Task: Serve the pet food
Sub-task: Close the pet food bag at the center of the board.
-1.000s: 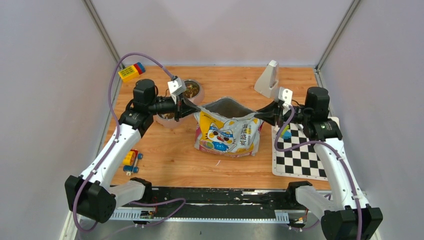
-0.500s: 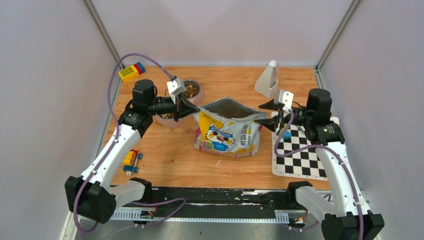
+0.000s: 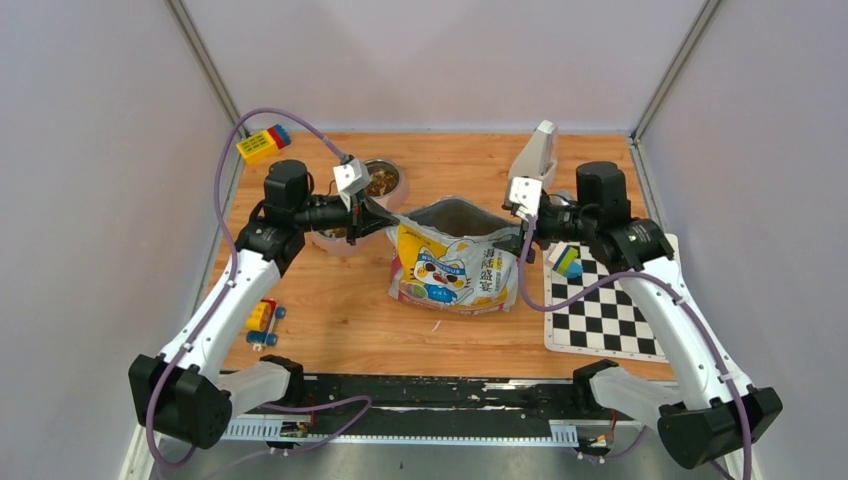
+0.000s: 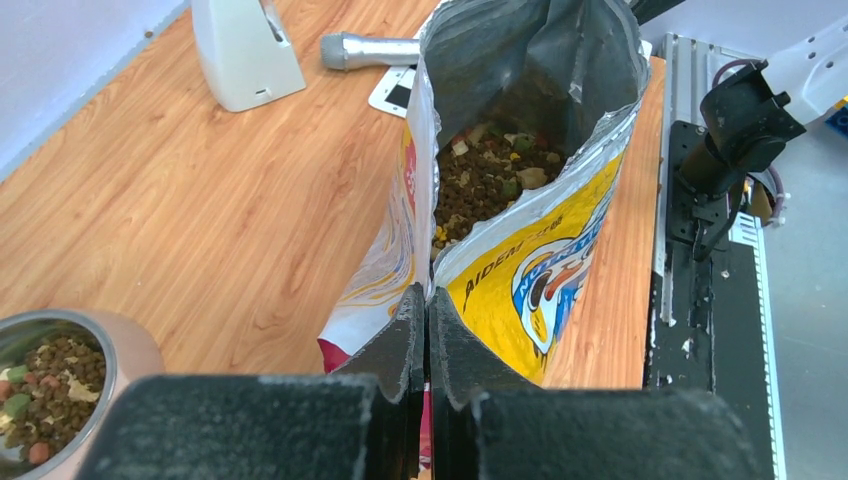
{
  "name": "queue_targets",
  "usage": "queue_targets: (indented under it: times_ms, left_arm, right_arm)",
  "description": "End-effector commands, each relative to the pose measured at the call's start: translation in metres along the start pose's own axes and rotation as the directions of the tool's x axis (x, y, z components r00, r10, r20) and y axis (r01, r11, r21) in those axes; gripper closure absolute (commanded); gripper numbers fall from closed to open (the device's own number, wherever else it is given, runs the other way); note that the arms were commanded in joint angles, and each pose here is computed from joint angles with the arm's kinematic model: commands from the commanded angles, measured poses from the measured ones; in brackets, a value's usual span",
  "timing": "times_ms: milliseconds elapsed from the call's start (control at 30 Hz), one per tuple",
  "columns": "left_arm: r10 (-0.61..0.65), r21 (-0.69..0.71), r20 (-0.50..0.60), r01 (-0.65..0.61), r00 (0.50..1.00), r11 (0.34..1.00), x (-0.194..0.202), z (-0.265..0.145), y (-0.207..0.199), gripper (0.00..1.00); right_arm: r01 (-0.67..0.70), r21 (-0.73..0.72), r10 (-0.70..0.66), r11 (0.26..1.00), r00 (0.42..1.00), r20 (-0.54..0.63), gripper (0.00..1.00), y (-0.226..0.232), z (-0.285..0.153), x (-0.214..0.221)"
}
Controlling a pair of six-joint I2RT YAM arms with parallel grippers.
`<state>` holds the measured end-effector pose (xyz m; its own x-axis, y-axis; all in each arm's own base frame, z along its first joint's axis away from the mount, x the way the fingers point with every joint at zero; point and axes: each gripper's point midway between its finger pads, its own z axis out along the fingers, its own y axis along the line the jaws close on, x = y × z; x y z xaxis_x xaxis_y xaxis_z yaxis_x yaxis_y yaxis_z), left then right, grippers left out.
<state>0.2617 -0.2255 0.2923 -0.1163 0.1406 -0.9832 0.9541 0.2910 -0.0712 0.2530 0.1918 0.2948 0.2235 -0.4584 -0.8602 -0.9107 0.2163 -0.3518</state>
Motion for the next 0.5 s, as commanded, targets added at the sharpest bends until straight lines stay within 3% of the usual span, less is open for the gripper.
queue_targets:
  times_ms: [0, 133, 267, 467]
  left_arm:
    - [0.153, -0.037, 0.085, -0.150, 0.985, 0.988, -0.036, -0.014, 0.000, 1.00]
    - [0.154, -0.037, 0.088, -0.151, 0.984, 0.988, -0.037, -0.014, 0.000, 1.00]
    - [0.154, -0.039, 0.088, -0.151, 0.984, 0.988, -0.037, -0.014, 0.000, 1.00]
    - [0.157, -0.044, 0.089, -0.154, 0.984, 0.987, -0.037, -0.015, 0.001, 1.00]
  right_arm:
    - [0.059, 0.088, -0.048, 0.994, 0.991, -0.125, 0.27, -0.017, -0.011, 0.001]
    - [0.059, 0.064, -0.046, 0.996, 0.981, -0.188, 0.29, -0.015, -0.013, 0.002]
    - [0.067, 0.042, -0.054, 0.997, 0.967, -0.250, 0.37, -0.010, -0.012, 0.007]
    - [0.108, 0.014, -0.098, 0.994, 0.941, -0.324, 0.34, 0.001, -0.012, 0.016]
